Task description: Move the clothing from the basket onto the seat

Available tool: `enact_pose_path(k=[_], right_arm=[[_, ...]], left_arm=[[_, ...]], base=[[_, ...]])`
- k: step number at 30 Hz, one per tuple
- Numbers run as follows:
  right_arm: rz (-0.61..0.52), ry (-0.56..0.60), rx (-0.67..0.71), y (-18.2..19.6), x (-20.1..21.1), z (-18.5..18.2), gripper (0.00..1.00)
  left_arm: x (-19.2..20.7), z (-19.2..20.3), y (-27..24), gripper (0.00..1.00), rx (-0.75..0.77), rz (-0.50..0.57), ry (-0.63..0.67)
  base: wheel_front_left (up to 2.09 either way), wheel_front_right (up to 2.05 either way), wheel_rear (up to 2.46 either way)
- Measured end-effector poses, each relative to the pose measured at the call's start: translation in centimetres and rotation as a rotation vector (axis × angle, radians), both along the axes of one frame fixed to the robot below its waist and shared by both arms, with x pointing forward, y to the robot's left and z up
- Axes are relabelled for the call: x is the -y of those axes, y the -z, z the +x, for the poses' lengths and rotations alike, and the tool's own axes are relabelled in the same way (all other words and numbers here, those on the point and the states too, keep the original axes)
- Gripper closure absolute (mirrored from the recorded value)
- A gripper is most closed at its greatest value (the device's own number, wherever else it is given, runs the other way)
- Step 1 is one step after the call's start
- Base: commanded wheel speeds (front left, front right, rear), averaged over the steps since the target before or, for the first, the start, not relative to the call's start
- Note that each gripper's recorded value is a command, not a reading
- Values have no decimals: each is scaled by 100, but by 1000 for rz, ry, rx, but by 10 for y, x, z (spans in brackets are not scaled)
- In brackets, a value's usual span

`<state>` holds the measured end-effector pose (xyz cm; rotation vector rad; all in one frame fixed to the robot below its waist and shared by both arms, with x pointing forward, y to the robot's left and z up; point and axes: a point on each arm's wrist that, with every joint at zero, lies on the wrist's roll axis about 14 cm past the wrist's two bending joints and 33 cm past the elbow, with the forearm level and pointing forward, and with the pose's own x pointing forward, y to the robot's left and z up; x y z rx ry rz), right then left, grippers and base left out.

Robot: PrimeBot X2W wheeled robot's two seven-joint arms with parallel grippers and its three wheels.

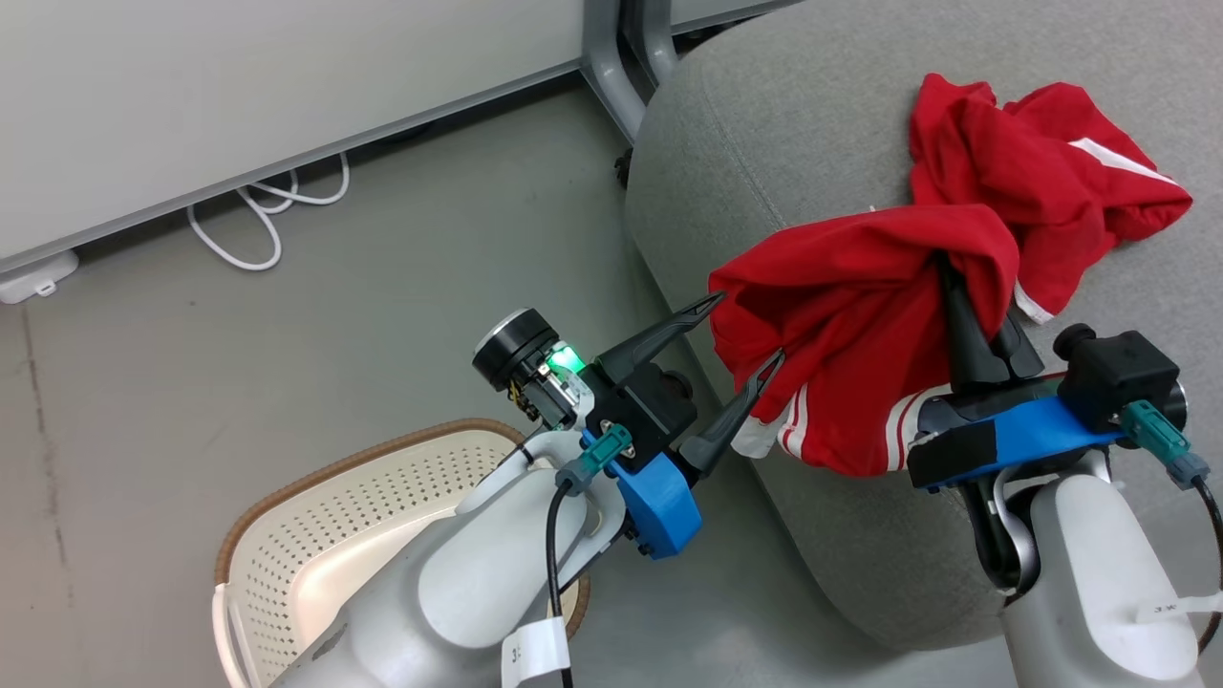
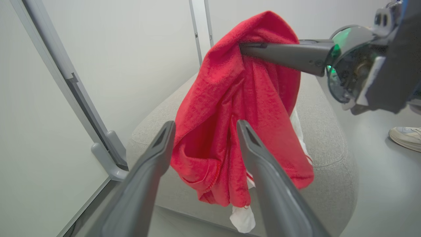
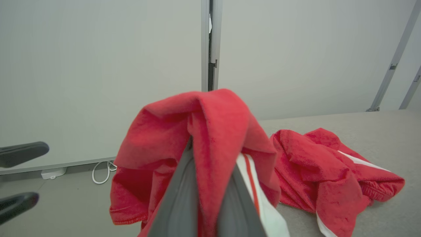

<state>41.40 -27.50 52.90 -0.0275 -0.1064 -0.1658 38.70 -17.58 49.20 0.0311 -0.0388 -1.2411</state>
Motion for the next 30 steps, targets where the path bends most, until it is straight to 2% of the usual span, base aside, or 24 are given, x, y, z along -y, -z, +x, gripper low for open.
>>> enact_pose_path(k=[8, 18, 24, 30], right_arm=[[-1, 108, -37, 12, 31, -26, 100], [7, 132, -51, 17, 37, -35, 100], [6, 131, -27, 10, 38, -28, 100], [-23, 120, 41, -14, 40, -3, 100]], left_arm=[[19, -14, 10, 0, -21, 5, 81], [21, -19, 12, 0, -29, 10, 97], [19, -15, 13, 0, -35, 6, 89], [17, -2, 16, 0, -28, 0, 78]], base=[[0, 0, 0], [0, 0, 0], [0, 0, 0], [0, 0, 0]])
